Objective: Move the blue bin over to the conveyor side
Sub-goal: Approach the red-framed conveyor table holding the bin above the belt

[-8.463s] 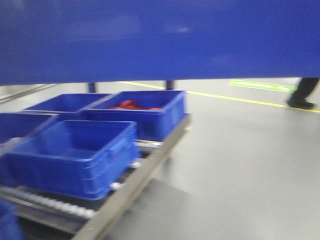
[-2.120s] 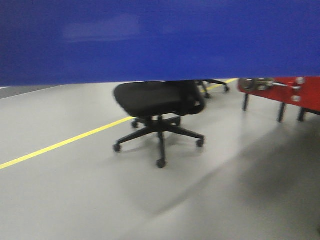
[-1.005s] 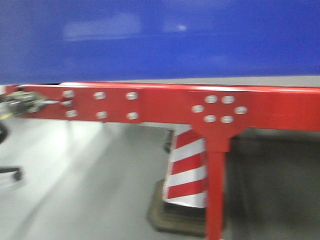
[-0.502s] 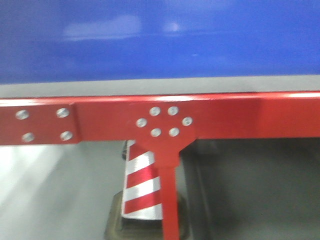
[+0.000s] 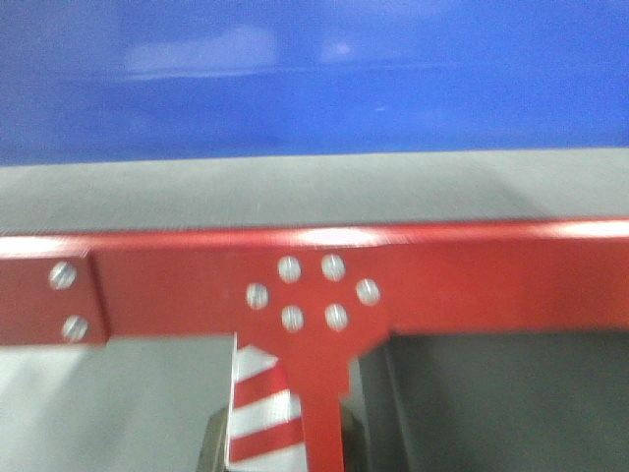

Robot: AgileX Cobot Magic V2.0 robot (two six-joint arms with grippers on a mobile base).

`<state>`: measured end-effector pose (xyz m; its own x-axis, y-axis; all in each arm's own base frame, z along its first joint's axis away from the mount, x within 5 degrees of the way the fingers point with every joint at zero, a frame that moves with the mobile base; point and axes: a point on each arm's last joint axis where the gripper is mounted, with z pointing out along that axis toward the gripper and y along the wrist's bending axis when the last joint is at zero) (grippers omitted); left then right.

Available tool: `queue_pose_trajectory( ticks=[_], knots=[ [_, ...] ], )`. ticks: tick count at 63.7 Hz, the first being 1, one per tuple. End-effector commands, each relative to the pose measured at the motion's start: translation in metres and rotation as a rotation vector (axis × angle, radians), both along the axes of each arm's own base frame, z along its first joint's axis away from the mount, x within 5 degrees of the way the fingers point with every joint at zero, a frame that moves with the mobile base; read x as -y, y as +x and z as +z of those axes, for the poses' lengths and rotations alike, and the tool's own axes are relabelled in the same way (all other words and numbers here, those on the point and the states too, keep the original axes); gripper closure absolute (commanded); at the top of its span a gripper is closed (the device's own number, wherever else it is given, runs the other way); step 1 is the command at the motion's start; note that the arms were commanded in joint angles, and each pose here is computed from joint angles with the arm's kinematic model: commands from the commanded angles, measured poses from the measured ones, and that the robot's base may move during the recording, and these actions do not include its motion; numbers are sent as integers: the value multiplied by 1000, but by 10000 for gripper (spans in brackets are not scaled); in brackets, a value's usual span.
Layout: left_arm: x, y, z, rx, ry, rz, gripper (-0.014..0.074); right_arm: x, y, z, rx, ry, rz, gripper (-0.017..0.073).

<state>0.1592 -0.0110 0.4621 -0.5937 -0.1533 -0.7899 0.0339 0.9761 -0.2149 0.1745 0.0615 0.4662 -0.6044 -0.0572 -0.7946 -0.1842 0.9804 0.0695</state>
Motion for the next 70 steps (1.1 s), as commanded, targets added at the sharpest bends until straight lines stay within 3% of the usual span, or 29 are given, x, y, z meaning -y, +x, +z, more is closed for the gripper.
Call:
queue_pose_trajectory(
  ticks=[1, 70],
  knots=[
    [2, -3, 15, 128, -26, -8, 604, 1, -2, 15, 136, 24, 18, 640],
    [2, -3, 15, 128, -26, -8, 604, 1, -2, 15, 136, 24, 18, 640]
  ],
)
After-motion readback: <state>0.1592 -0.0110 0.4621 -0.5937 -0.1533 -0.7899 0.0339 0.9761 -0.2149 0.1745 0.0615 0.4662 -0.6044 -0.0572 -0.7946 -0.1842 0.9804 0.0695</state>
